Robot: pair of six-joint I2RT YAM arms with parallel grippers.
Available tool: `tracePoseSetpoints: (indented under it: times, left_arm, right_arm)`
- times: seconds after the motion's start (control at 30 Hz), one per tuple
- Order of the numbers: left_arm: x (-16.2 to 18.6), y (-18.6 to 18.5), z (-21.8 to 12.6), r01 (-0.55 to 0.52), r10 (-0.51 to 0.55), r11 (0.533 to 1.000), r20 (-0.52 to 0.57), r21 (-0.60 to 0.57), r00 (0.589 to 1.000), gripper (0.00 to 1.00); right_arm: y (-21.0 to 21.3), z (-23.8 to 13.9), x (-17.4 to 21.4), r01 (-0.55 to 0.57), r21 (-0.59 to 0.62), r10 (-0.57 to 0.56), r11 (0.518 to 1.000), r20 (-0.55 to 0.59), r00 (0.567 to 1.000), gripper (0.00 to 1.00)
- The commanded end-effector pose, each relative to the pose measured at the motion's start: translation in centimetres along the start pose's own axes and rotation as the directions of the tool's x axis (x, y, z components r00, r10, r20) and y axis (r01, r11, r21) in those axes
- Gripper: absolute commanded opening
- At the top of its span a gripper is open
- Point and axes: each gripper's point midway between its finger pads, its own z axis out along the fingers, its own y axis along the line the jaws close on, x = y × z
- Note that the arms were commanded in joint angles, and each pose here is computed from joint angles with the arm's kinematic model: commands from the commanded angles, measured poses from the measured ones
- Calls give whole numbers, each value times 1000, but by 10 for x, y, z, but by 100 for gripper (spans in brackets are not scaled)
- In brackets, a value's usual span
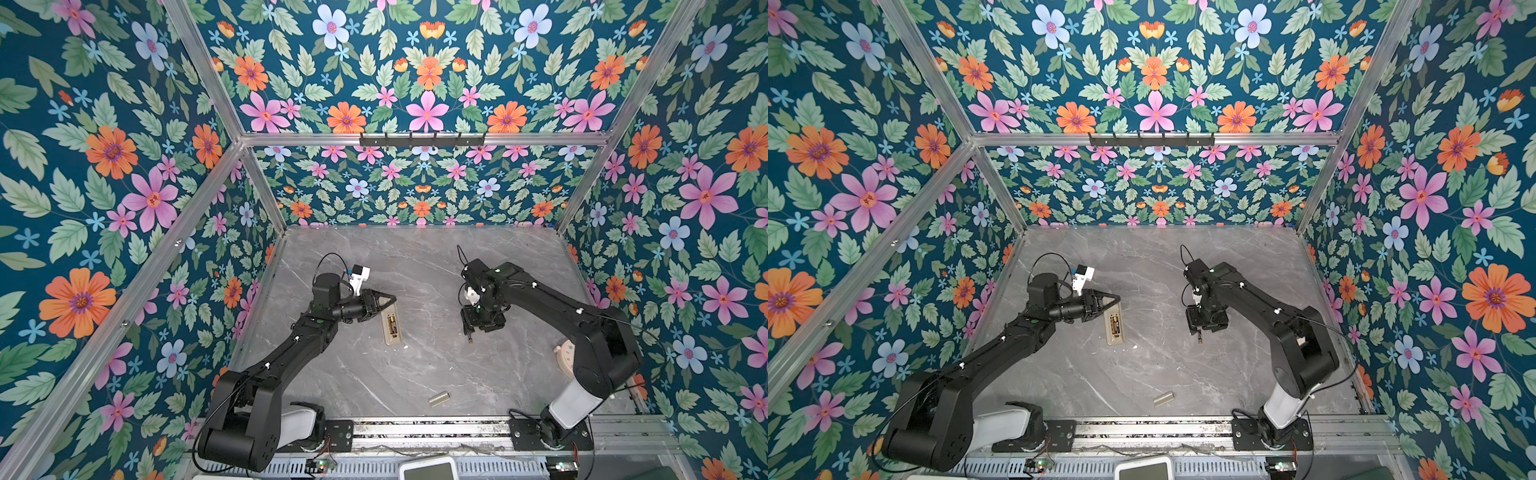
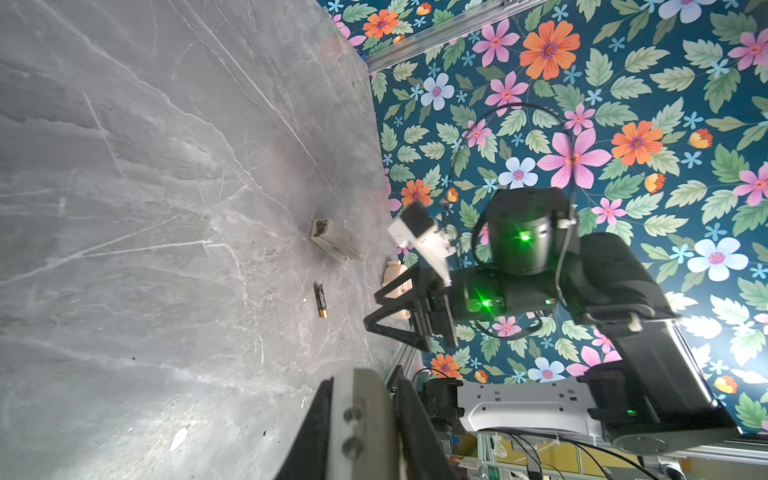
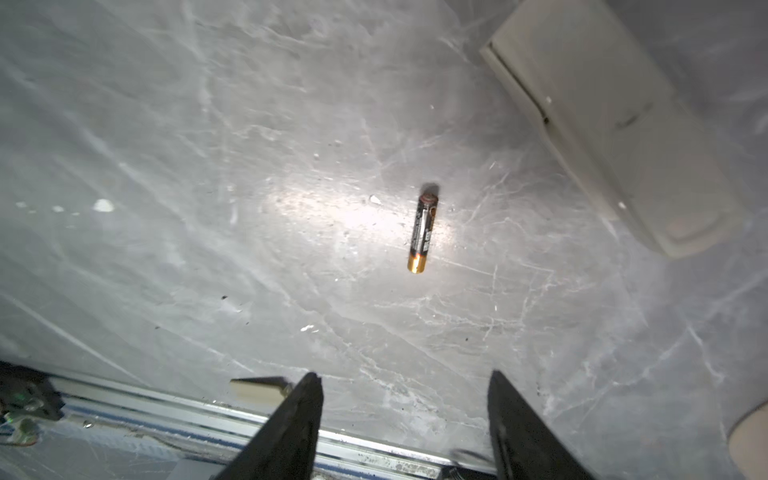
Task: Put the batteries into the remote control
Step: 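Move the right gripper over the second AA battery on the table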
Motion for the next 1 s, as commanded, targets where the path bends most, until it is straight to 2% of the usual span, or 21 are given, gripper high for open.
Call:
tracePoseSetpoints:
  times: [0.0,0.3,0.53,0.97]
  left_arm:
    - [-6,-8,0,-35,35,999,17,29,999,0]
    - [-1,-7,-3,-28,28,999,16,27,999,0]
    - [1,-6,-3,-23,23,999,13,22,1000,0]
    - [-2,-1,2,-15,15,1000,1,13,1000,0]
  right_arm:
    - [2,15,-3,-55,-4,55,998,-15,998,60]
    - [2,51,-15,-69,10,70,998,-48,996,49]
    - [-4,63,-15,-76,35,77,997,-50,996,42]
    - [-11,76,-2,-78,46,81,996,-65,995,18]
